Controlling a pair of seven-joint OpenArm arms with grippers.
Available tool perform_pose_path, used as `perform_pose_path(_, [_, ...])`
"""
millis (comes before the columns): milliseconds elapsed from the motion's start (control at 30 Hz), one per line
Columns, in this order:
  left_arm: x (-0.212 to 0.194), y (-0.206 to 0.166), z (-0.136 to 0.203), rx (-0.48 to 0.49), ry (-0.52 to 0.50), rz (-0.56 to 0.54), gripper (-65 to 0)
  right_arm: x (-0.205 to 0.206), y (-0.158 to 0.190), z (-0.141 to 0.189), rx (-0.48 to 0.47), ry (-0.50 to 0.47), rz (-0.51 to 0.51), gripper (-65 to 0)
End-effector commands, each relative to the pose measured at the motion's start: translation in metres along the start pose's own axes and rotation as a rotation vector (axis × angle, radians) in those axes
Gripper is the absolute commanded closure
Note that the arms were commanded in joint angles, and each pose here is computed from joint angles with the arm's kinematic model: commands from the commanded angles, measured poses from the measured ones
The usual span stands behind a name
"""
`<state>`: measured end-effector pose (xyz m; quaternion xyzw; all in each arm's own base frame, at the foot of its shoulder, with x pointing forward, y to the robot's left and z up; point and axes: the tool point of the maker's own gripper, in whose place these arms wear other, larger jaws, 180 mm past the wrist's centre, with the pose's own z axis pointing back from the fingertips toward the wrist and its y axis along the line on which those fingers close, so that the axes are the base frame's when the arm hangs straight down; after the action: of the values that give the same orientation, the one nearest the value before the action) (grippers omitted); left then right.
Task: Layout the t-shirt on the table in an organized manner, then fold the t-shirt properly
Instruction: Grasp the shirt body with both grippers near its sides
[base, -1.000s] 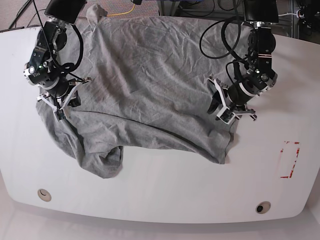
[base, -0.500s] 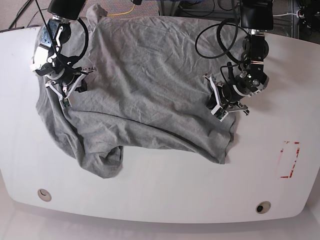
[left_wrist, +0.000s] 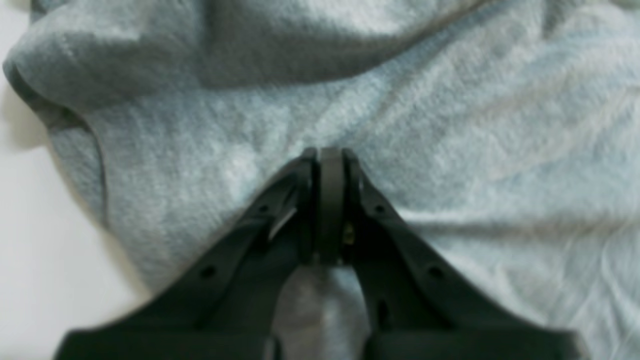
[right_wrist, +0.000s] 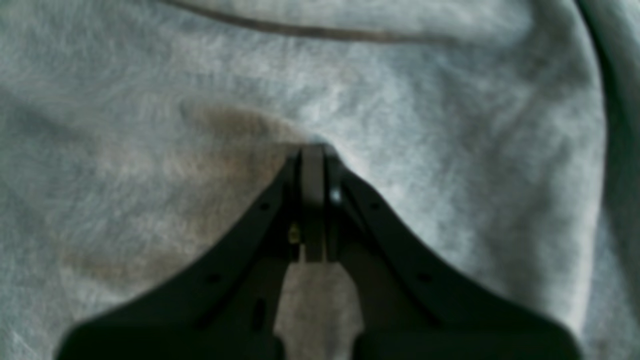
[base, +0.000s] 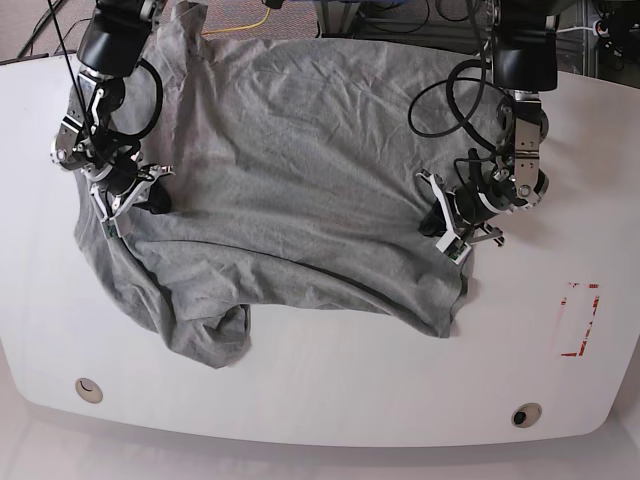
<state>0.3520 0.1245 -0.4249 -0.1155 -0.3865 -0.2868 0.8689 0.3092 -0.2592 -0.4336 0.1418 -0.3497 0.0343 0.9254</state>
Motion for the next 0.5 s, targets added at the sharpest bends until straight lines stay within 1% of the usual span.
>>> perform_pose_path(0, [-0.016, 0.024, 0.004, 0.057, 0.096, -0.026, 0.0, -0.006, -0.022, 0.0, -0.069, 0.091, 0.009, -0.2])
perform_pose_path(67, [-0.013, 0.033, 0.004, 0.068, 0.098, -0.028, 0.0, 0.006, -0.028, -0.001, -0.075, 0.081, 0.008, -0.2])
perform_pose_path(133, [-0.011, 0.037, 0.003, 0.072, 0.1, -0.025, 0.0, 0.014, -0.027, -0.005, -0.066, 0.082, 0.019, -0.2])
perform_pose_path(300, [-0.004, 0.057, 0.003, 0.093, 0.106, -0.021, 0.0, 0.035, -0.012, -0.017, -0.032, 0.08, 0.087, -0.2])
perform_pose_path(467, [0.003, 0.079, 0.007, 0.128, 0.093, 0.007, 0.0, 0.046, -0.002, -0.023, -0.012, 0.071, 0.114, -0.2])
